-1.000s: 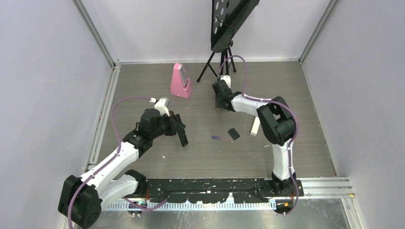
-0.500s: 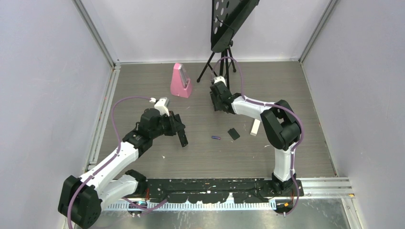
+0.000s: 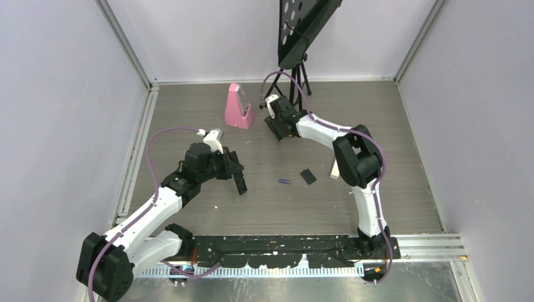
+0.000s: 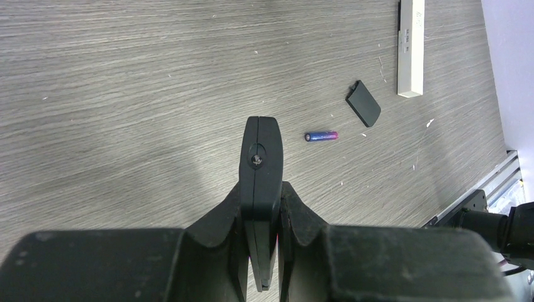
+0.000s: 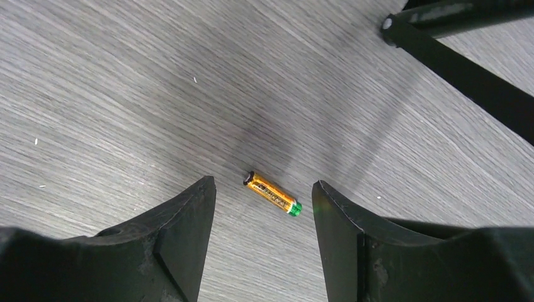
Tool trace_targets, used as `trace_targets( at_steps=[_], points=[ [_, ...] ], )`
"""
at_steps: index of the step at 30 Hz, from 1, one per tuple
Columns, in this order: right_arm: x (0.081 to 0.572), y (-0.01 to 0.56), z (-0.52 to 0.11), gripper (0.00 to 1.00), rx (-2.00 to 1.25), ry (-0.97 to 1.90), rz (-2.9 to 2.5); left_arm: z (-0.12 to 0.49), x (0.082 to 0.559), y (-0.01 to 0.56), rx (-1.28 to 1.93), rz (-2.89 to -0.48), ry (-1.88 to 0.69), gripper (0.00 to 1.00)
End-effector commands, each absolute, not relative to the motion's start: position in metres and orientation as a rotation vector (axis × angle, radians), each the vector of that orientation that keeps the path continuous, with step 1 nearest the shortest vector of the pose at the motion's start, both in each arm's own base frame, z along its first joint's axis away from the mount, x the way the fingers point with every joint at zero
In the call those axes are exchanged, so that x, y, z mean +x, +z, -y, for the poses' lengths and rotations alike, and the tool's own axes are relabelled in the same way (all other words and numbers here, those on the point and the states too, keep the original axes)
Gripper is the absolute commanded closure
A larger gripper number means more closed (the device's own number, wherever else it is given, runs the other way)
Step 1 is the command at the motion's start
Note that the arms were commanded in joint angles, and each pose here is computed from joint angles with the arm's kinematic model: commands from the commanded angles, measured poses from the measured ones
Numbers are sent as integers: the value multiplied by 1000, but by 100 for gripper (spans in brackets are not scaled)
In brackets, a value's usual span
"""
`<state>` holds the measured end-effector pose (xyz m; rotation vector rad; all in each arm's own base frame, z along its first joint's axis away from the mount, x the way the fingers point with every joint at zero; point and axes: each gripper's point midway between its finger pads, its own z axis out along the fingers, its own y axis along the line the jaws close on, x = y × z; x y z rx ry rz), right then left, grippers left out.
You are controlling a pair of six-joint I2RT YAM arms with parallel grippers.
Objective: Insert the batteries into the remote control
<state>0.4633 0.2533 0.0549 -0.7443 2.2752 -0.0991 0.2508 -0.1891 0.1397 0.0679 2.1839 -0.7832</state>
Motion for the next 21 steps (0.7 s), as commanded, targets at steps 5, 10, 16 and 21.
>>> trace_targets(
  at_steps=[5,10,16,21],
  points=[
    [482,65,-252,46,-642,-61,-2300,193,260,166,90,-2115,-799,100],
    [488,54,-245,57,-497,-101,-2315,194,260,166,97,-2116,-801,100],
    [475,37,-246,58,-478,-58,-2366,201,255,176,174,-2071,-852,100],
    [456,27,-246,60,-529,-10,-2429,212,249,186,241,-2023,-932,100]
  ],
)
